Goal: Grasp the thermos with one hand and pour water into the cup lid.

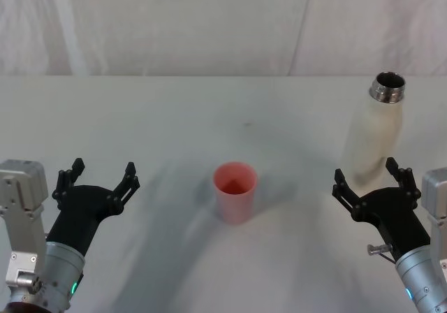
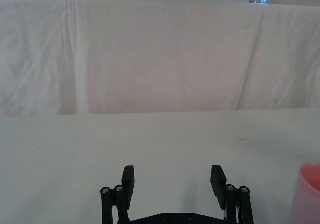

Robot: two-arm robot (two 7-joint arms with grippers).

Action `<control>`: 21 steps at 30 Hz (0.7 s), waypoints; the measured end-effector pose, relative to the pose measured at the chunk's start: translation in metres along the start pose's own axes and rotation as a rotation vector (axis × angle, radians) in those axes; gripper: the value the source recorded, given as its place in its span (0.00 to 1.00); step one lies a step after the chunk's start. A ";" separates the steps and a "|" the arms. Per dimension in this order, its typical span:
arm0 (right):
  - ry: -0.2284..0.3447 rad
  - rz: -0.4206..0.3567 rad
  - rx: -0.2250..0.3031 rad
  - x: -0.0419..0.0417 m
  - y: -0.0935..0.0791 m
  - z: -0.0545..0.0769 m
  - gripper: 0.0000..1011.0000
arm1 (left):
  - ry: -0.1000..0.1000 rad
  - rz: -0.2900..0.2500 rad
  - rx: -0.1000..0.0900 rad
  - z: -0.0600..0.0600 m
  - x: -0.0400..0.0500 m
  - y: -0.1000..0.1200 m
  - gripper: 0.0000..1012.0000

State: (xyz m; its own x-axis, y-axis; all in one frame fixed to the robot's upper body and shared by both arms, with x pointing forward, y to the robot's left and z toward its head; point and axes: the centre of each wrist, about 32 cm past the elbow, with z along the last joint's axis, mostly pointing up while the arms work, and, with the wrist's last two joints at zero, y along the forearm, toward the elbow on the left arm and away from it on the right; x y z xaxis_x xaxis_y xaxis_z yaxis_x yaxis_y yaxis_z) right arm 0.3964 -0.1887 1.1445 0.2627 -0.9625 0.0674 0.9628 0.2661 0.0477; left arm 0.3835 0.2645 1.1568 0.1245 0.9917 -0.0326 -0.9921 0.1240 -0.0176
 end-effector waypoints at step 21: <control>0.000 0.000 0.000 0.0000 0.000 0.000 0.99 | 0.000 0.000 0.000 0.000 0.0000 0.000 0.99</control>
State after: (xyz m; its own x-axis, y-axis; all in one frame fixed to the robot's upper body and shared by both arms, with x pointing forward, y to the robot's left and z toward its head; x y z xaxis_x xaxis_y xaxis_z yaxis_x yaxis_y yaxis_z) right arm 0.3964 -0.1887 1.1445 0.2627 -0.9625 0.0675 0.9627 0.2662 0.0478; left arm 0.3835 0.2645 1.1568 0.1245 0.9917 -0.0326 -0.9921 0.1240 -0.0176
